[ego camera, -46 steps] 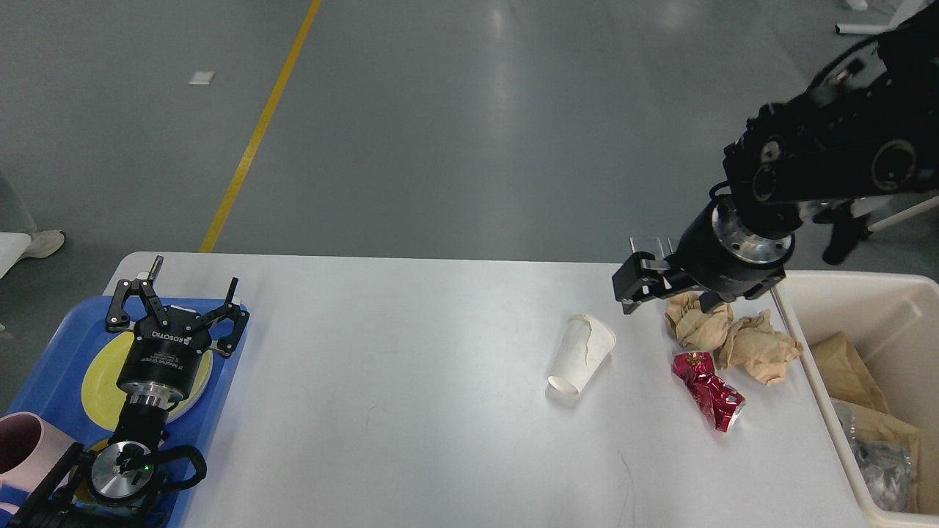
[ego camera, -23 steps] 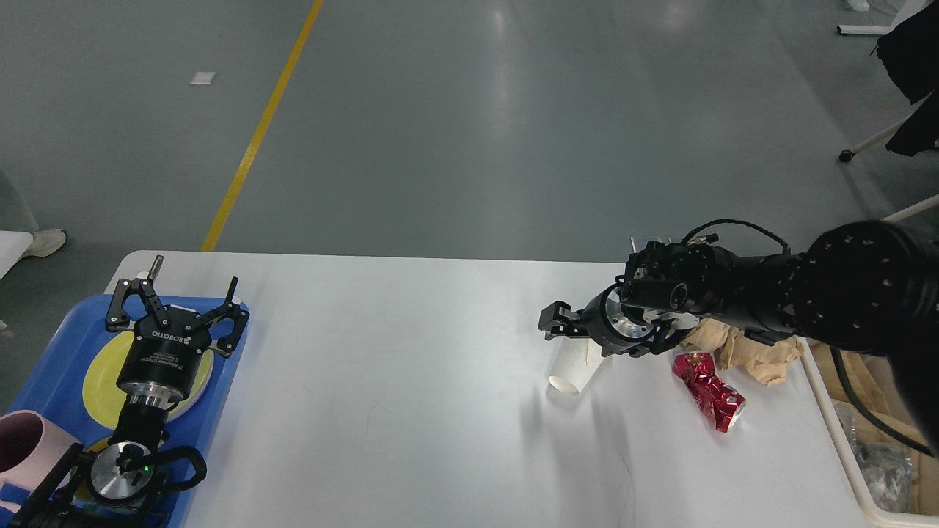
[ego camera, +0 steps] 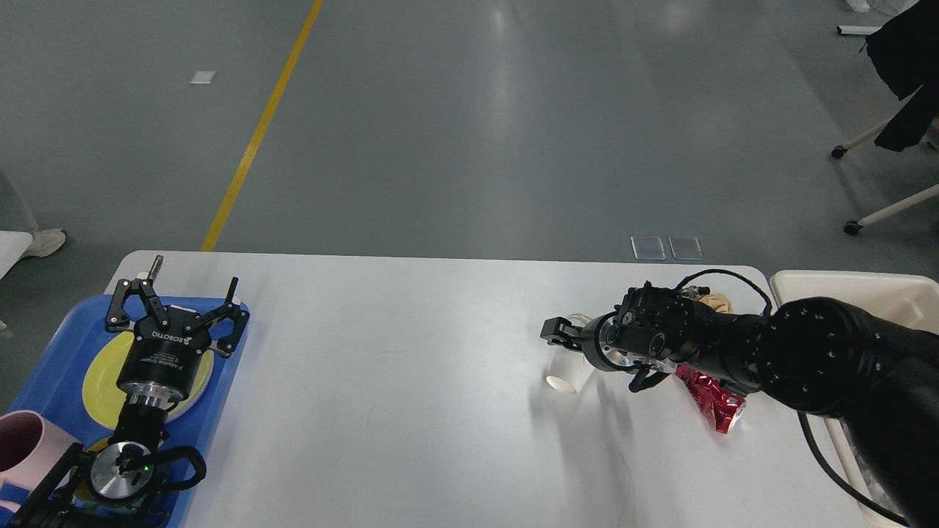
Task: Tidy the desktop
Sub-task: 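Grasp the white paper cup with the right gripper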
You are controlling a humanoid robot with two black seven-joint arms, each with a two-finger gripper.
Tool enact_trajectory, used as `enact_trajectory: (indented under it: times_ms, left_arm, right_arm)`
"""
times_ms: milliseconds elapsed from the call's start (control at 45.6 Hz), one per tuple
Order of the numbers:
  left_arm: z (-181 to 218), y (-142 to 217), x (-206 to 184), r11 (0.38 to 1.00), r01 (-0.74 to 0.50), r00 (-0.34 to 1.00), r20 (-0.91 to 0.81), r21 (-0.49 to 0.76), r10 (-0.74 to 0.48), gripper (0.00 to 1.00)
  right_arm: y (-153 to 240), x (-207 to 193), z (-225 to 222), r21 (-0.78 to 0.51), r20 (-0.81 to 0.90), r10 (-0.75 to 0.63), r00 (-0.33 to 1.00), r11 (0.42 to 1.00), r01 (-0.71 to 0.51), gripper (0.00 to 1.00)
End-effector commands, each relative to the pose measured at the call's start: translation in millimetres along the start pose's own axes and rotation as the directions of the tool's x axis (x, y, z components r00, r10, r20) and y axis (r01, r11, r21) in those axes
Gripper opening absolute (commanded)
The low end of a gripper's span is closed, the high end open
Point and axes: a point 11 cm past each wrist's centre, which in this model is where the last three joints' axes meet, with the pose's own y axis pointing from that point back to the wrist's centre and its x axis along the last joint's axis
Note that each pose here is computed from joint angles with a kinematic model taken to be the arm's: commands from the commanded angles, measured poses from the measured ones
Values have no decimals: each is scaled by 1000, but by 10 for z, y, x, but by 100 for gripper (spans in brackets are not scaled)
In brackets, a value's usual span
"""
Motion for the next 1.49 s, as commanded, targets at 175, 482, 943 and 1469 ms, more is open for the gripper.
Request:
enact_trajectory:
  times_ms: [175, 482, 943, 1469]
  left_arm:
    - [0, 1, 4, 1000, -2, 1000, 0, 0, 2, 97]
    - [0, -1, 0, 1000, -1, 1000, 0, 0, 1, 97]
    - [1, -5, 0, 1000, -1, 1000, 0, 0, 1, 97]
    - [0, 1, 3, 1000, -1, 1000, 0, 0, 1, 97]
  right_arm:
    - [-127, -144, -20, 12, 14, 2, 1000, 1000, -2, 96]
    - [-155, -150, 28, 7, 26, 18, 1000, 1000, -18, 77]
    - [-142, -210, 53, 5, 33, -7, 999, 1000, 7, 37]
    - [562, 162, 59, -4, -3, -79, 997, 997, 79, 0]
